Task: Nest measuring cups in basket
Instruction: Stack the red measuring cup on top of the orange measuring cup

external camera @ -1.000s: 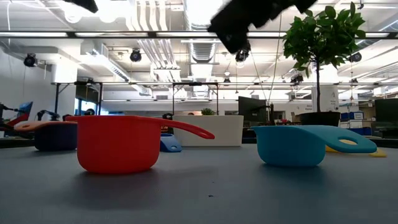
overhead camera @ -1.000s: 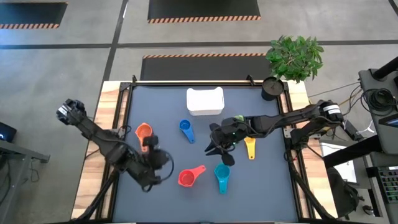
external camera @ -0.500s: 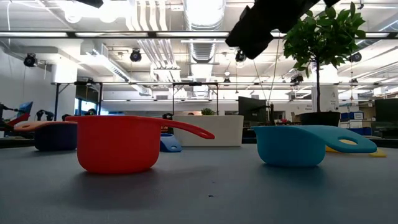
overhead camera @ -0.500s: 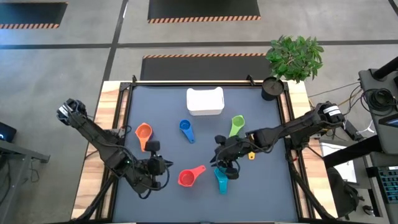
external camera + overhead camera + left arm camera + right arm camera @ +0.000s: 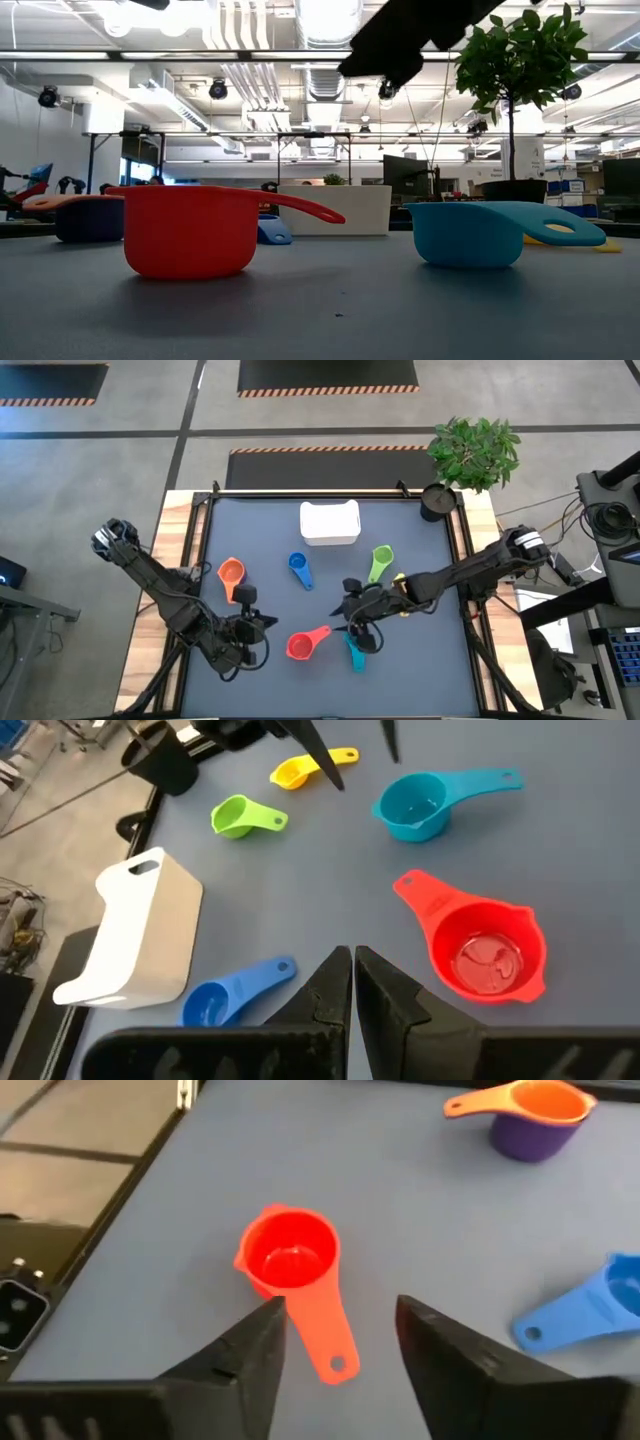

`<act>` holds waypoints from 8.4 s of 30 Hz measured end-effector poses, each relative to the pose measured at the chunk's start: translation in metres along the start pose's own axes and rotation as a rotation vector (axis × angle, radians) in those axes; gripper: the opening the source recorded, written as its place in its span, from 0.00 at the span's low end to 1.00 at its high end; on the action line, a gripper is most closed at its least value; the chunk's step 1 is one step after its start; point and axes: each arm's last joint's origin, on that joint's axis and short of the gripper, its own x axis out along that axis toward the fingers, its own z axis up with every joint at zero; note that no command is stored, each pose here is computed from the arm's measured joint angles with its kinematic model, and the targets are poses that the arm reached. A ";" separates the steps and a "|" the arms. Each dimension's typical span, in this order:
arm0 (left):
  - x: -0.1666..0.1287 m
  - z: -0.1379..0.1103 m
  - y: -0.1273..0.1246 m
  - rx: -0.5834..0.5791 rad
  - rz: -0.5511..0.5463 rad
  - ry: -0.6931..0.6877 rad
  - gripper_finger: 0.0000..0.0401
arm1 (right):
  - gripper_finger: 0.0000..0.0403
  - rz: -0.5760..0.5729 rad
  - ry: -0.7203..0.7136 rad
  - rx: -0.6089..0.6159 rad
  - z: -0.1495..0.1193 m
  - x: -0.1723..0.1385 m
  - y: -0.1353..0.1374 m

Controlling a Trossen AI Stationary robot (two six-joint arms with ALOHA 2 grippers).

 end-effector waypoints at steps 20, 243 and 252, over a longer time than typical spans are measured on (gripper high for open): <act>-0.031 -0.008 0.005 -0.049 -0.031 -0.073 0.00 | 0.74 0.061 0.317 -0.174 0.022 0.095 0.009; 0.010 -0.094 0.082 -0.647 0.431 0.389 0.00 | 0.64 0.064 0.066 -0.202 0.003 -0.060 0.001; 0.020 -0.075 0.125 -0.610 0.450 0.500 0.00 | 0.64 0.065 0.062 -0.240 0.003 -0.060 0.001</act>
